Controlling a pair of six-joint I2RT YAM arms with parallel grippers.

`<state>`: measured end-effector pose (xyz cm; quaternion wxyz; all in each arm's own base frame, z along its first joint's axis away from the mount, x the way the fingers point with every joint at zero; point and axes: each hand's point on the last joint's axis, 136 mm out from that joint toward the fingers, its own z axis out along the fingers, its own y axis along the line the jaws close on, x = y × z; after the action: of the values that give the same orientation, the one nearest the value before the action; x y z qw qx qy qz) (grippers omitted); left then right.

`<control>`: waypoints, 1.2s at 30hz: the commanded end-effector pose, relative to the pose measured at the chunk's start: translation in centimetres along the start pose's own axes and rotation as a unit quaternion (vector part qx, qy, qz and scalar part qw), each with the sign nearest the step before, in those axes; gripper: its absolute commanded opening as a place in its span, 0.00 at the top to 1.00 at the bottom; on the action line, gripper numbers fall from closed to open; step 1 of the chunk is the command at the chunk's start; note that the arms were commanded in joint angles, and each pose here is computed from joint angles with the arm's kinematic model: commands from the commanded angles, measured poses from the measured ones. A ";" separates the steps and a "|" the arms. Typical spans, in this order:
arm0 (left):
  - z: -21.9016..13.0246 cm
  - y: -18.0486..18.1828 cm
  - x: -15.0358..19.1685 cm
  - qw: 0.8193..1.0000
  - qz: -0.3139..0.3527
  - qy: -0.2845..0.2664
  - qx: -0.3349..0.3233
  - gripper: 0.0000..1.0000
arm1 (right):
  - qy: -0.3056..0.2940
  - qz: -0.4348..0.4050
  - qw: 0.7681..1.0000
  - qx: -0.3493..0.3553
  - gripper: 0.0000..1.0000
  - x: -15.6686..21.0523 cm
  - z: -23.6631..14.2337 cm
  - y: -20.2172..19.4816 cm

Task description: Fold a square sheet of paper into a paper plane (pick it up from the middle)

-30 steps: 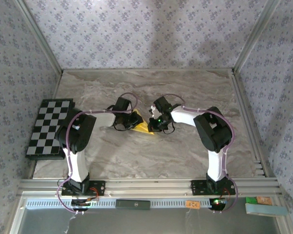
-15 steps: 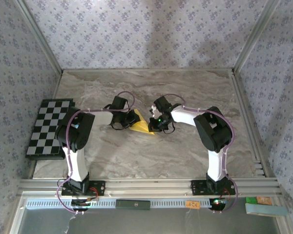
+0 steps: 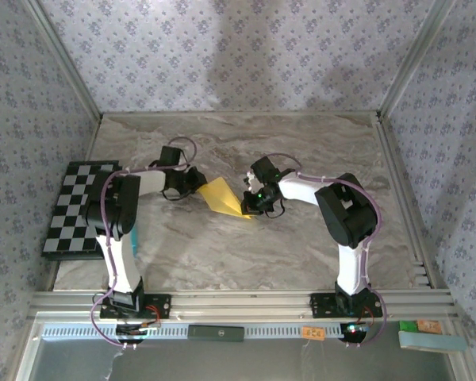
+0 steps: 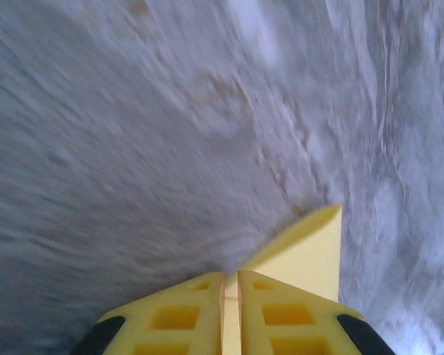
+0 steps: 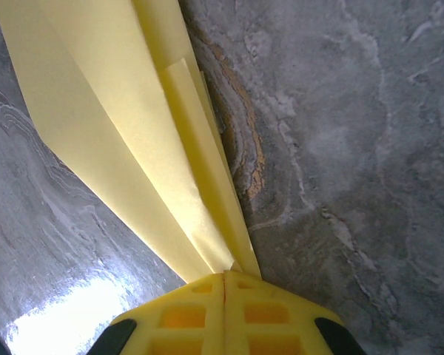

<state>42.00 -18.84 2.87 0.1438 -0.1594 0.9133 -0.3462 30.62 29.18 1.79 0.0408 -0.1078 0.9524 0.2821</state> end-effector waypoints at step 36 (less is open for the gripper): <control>3.6 -3.6 10.0 0.997 0.044 0.061 -0.020 0.92 | 0.080 0.076 0.989 0.102 0.96 5.0 1.4 -6.6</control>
<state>34.55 -28.71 2.66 0.0981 -0.0944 0.9254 -0.3537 30.67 29.01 1.80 0.0352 -0.0956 0.9527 0.2863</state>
